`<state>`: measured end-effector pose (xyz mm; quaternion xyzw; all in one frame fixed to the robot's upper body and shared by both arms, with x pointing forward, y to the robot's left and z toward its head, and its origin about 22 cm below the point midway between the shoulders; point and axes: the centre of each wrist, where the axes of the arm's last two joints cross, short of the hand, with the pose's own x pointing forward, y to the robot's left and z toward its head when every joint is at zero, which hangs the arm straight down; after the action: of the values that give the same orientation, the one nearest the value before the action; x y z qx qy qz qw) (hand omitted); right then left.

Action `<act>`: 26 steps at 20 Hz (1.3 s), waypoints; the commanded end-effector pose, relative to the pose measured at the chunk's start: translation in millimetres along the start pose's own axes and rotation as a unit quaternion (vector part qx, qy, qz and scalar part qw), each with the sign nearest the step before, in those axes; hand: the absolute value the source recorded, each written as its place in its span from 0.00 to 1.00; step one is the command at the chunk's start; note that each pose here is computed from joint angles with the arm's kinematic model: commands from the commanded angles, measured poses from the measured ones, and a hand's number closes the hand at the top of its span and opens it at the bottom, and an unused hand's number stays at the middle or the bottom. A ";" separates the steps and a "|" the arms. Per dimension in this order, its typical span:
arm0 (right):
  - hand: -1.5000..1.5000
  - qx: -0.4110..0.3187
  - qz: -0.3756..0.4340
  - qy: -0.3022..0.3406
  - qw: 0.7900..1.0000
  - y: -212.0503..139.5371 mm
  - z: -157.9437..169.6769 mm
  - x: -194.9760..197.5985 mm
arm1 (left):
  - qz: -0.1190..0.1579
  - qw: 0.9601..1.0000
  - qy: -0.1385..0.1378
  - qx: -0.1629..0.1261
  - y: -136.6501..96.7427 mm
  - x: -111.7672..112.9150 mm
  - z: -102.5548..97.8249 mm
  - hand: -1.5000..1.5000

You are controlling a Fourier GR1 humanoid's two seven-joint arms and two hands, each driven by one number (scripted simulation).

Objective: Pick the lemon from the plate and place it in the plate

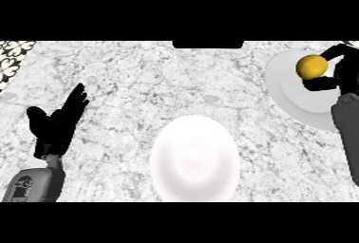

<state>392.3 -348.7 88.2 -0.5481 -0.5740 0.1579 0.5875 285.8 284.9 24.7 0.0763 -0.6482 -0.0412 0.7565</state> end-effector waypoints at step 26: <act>0.00 0.102 -0.380 -0.039 0.918 -21.7 -22.6 -39.6 | 0.004 1.000 0.011 0.015 12.0 -17.3 4.1 0.50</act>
<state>399.5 -392.6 101.8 -0.2855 -0.7519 0.0357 0.5931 283.1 290.2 17.0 0.0834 -0.6423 -0.0346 0.7611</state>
